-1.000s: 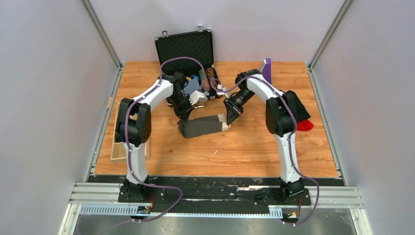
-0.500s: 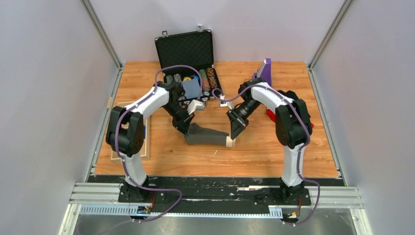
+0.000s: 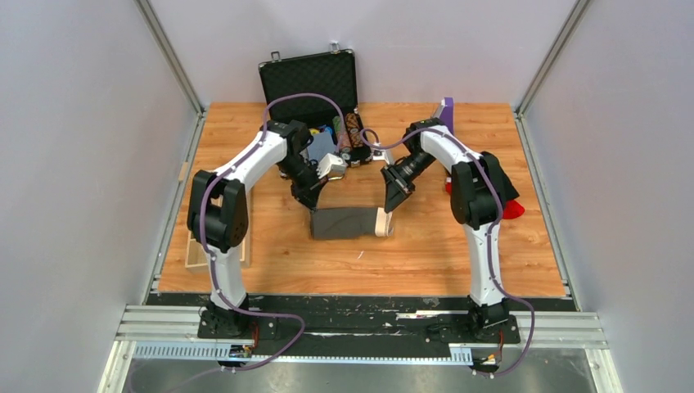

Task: Roll the underwear
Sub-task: Fold the underwear at the center of the board.

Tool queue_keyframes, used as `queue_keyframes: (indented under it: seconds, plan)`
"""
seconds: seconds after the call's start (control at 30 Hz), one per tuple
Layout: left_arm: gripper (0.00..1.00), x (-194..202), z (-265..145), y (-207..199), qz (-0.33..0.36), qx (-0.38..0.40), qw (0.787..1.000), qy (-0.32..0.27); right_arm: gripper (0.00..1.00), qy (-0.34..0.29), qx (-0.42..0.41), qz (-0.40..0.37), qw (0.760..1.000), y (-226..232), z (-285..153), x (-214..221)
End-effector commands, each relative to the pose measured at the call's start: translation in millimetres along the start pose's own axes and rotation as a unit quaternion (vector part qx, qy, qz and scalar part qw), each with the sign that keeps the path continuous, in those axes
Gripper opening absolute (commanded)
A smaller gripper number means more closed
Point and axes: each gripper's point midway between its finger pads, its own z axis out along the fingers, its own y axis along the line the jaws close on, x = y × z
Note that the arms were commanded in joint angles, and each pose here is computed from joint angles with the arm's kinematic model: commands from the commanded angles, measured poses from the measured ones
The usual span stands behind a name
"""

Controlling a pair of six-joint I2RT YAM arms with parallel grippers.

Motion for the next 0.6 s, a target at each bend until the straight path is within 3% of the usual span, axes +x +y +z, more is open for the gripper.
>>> queue_keyframes:
  seconds: [0.0,0.23,0.57]
  plan:
    - [0.00,4,-7,8,-0.012,0.021,1.000,0.015,0.00,-0.008,-0.011,0.014,1.000,-1,-4,-3]
    - [0.00,8,-8,5,-0.013,0.068,0.997,0.023,0.00,0.005,-0.037,0.027,0.999,16,4,22]
    - [0.00,10,12,25,-0.035,0.099,0.994,0.044,0.00,0.005,-0.031,0.060,0.998,-7,7,16]
